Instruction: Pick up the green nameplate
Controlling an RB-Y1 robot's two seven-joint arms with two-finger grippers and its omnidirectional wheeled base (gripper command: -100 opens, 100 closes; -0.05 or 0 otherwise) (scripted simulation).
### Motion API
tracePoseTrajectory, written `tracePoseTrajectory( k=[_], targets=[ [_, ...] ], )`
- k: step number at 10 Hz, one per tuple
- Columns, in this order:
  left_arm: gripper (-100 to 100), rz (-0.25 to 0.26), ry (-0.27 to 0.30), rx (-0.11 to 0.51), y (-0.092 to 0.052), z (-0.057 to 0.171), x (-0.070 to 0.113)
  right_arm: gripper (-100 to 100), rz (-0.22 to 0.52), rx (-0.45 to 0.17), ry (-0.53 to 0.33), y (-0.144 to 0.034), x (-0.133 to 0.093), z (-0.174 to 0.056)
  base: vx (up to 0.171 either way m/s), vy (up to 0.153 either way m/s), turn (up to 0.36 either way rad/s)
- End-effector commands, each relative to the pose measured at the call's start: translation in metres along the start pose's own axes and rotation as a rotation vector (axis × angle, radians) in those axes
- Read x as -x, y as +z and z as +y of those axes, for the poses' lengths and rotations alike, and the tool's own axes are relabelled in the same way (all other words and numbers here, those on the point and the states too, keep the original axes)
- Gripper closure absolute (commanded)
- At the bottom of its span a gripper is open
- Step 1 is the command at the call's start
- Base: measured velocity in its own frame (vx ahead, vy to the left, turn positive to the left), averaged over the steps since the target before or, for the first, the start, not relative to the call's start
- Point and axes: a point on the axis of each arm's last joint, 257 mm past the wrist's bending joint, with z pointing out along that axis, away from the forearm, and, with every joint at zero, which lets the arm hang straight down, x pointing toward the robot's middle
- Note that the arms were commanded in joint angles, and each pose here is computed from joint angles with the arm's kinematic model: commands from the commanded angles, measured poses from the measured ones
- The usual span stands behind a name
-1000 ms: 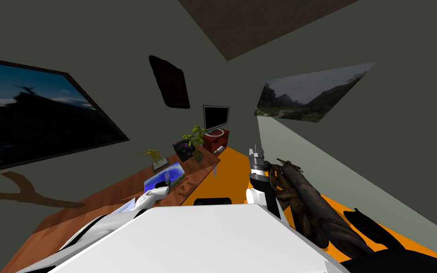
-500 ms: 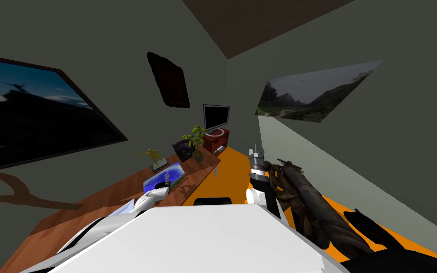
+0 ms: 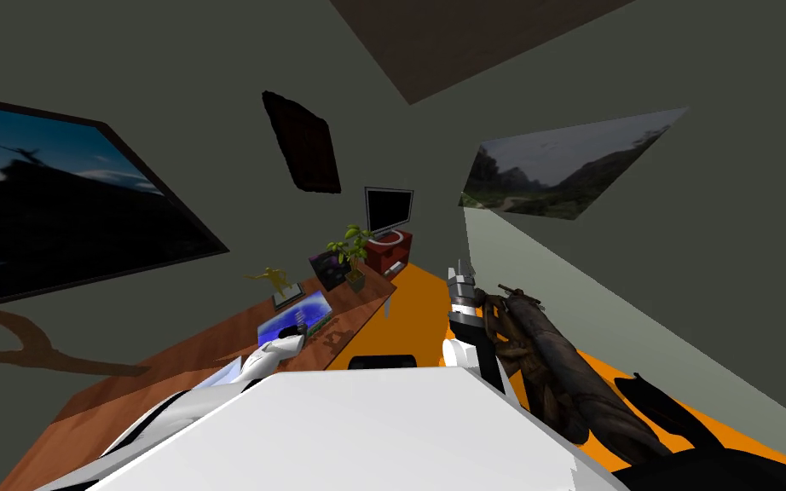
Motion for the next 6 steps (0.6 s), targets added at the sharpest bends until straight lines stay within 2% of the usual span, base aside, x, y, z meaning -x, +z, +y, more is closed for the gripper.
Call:
tracePoseTrajectory(
  k=[1, 4, 5, 6],
  targets=[
    [100, -0.003, -0.004, 0.006, -0.001, -0.009, 0.002, 0, 0.000, 0.000, 0.000, 0.000, 0.000, 0.000, -0.115, -0.036, -0.036],
    [100, -0.006, -0.010, 0.007, -0.002, -0.026, 0.004, 0, 0.000, 0.000, 0.000, 0.000, 0.000, 0.000, -0.076, -0.036, -0.017],
    [100, -0.005, -0.008, 0.007, -0.002, -0.020, 0.003, 0, 0.000, 0.000, 0.000, 0.000, 0.000, 0.000, -0.035, -0.014, -0.008],
    [0, -0.005, -0.008, 0.008, -0.002, -0.020, 0.003, 0, 0.000, 0.000, 0.000, 0.000, 0.000, 0.000, -0.006, -0.003, 0.002]
  ],
)
